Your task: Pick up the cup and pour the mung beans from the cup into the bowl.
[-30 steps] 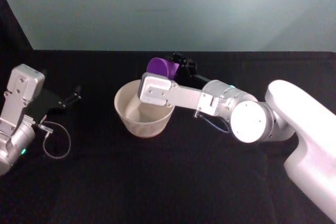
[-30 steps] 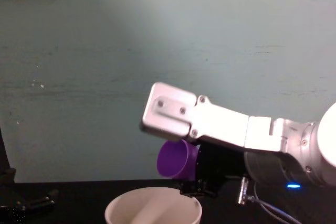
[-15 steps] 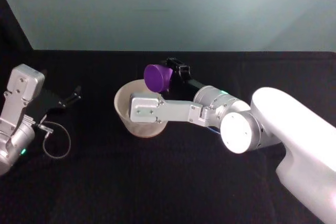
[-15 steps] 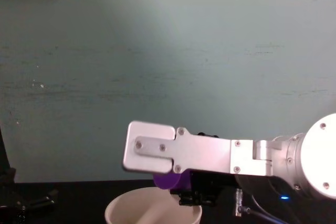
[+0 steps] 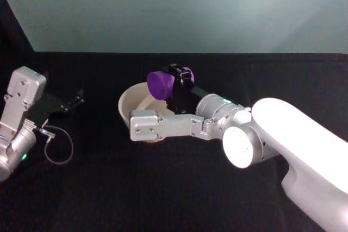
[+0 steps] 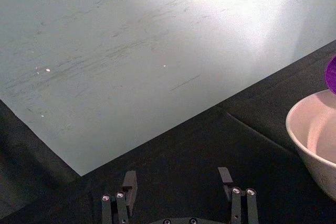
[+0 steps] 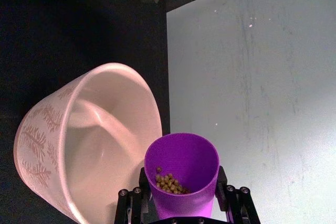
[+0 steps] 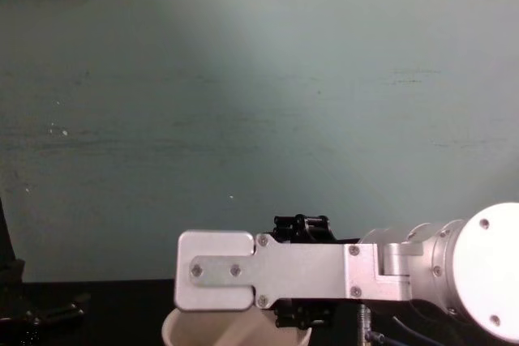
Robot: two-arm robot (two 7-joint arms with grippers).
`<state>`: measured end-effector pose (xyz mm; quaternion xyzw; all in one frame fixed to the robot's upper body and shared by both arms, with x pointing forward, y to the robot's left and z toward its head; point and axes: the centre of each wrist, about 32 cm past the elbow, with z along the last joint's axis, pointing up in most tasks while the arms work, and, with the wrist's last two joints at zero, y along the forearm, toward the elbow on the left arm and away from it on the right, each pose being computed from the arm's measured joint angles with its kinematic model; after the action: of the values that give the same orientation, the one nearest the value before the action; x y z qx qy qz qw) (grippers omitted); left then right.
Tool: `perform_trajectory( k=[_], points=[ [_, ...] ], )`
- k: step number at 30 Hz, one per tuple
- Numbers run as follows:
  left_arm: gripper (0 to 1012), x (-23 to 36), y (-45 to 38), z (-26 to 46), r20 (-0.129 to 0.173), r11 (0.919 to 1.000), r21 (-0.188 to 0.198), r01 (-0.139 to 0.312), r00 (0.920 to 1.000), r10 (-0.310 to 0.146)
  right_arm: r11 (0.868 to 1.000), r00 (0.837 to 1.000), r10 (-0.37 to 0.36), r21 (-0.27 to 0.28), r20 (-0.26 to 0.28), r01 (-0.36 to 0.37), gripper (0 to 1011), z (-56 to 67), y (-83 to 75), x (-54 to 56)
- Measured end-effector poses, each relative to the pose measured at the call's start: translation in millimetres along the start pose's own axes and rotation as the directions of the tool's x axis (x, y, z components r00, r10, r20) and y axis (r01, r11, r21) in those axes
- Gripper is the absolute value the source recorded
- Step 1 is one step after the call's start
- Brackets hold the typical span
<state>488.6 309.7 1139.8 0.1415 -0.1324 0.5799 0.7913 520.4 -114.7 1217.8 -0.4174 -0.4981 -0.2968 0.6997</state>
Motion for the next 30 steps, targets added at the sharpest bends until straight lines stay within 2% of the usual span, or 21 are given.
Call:
perform_trajectory(
  k=[17,30],
  points=[
    [1000,0.0,0.0,0.0,0.000,1.0000,0.000,0.000,1.0000,0.000,1.000,0.995,-0.011,-0.022,0.098,0.014,722,7.7,-1.3,-0.3],
    [1000,0.0,0.0,0.0,0.000,1.0000,0.000,0.000,1.0000,0.000,0.999,0.982,-0.016,-0.034,0.191,0.023,723,14.5,-1.3,-3.9]
  ],
)
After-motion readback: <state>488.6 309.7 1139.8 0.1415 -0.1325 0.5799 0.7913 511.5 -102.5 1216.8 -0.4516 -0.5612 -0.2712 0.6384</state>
